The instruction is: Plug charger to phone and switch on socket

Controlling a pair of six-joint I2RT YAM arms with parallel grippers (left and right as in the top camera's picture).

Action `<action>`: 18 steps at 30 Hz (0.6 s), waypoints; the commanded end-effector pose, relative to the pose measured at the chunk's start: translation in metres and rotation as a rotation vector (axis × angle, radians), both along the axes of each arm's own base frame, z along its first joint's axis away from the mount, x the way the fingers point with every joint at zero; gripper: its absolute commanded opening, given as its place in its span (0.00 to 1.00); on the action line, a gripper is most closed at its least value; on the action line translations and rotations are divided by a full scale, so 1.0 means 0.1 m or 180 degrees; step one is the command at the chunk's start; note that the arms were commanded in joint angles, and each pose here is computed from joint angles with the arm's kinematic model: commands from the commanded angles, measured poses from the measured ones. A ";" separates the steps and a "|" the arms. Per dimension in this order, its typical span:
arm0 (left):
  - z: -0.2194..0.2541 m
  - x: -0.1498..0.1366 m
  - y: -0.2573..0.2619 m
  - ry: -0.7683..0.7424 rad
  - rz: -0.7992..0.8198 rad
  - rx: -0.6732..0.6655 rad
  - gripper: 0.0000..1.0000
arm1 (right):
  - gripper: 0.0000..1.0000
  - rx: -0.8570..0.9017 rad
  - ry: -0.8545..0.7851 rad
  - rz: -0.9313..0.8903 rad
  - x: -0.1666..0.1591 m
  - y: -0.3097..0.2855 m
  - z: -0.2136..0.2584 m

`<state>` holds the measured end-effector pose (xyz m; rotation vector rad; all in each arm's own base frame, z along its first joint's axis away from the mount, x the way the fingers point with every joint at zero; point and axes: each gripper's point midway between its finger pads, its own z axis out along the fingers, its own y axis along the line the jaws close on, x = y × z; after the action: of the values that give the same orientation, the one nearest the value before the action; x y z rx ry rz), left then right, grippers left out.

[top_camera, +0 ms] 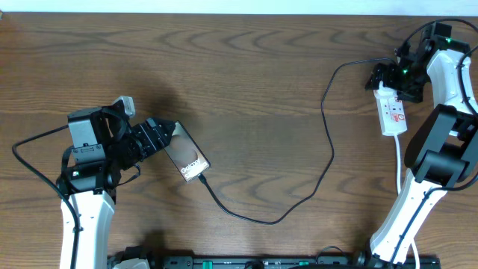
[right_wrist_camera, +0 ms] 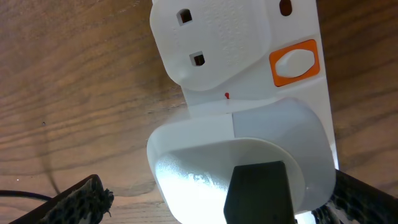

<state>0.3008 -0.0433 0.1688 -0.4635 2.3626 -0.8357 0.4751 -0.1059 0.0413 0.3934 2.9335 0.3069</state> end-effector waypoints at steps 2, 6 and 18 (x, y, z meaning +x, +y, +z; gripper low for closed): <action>-0.03 -0.01 0.01 0.0009 -0.0013 0.0054 0.71 | 0.99 0.0324 -0.0011 0.0075 0.04 0.23 -0.06; -0.03 -0.01 0.01 0.0008 -0.0013 0.0054 0.71 | 0.99 0.0331 0.0010 0.0085 0.02 0.25 -0.06; -0.04 -0.02 0.01 0.0011 -0.0044 0.0080 0.71 | 0.99 0.0402 0.0012 0.0176 0.03 0.42 -0.09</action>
<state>0.2997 -0.0435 0.1678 -0.4636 2.3682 -0.8354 0.4745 -0.1052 0.0412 0.3935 2.9359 0.3107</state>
